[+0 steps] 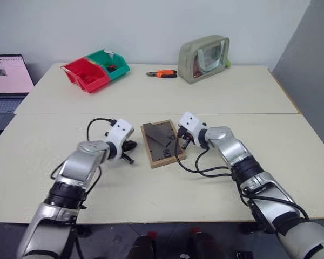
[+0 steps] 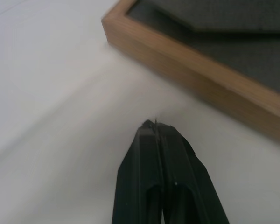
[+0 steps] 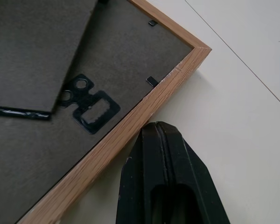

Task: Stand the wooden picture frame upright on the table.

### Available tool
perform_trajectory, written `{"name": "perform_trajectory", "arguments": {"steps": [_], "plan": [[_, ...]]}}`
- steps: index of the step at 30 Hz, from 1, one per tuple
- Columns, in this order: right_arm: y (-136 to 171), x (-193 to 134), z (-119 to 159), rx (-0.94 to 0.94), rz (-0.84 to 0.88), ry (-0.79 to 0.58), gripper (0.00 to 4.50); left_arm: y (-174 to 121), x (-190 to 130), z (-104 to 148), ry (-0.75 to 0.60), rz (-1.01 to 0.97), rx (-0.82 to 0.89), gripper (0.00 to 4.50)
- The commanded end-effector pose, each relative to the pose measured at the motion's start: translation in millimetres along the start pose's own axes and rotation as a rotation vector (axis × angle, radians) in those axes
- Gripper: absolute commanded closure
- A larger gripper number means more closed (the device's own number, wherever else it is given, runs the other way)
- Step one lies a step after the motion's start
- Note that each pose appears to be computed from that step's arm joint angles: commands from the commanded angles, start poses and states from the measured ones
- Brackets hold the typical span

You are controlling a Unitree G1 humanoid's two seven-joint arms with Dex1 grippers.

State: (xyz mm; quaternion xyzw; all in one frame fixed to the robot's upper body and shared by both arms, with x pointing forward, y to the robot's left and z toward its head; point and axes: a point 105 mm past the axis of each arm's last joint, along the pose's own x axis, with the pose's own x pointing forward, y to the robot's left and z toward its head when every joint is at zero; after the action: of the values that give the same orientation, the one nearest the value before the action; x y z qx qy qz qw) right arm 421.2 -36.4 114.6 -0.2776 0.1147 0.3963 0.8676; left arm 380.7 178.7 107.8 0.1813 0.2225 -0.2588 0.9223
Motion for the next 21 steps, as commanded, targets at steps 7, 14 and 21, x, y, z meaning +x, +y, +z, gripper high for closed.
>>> {"name": "perform_trajectory", "arguments": {"steps": [7,14,21], "plan": [[10,-7,19,-0.021,0.069,-0.088,4.5,-44,6,3,-0.002,-0.121,0.097,4.49],[31,-28,22,-0.046,0.124,-0.107,4.5,-88,-9,3,0.004,-0.248,0.142,4.49],[49,-53,9,-0.062,0.168,-0.065,4.5,-101,-16,-3,0.024,-0.262,0.151,4.49]]}}
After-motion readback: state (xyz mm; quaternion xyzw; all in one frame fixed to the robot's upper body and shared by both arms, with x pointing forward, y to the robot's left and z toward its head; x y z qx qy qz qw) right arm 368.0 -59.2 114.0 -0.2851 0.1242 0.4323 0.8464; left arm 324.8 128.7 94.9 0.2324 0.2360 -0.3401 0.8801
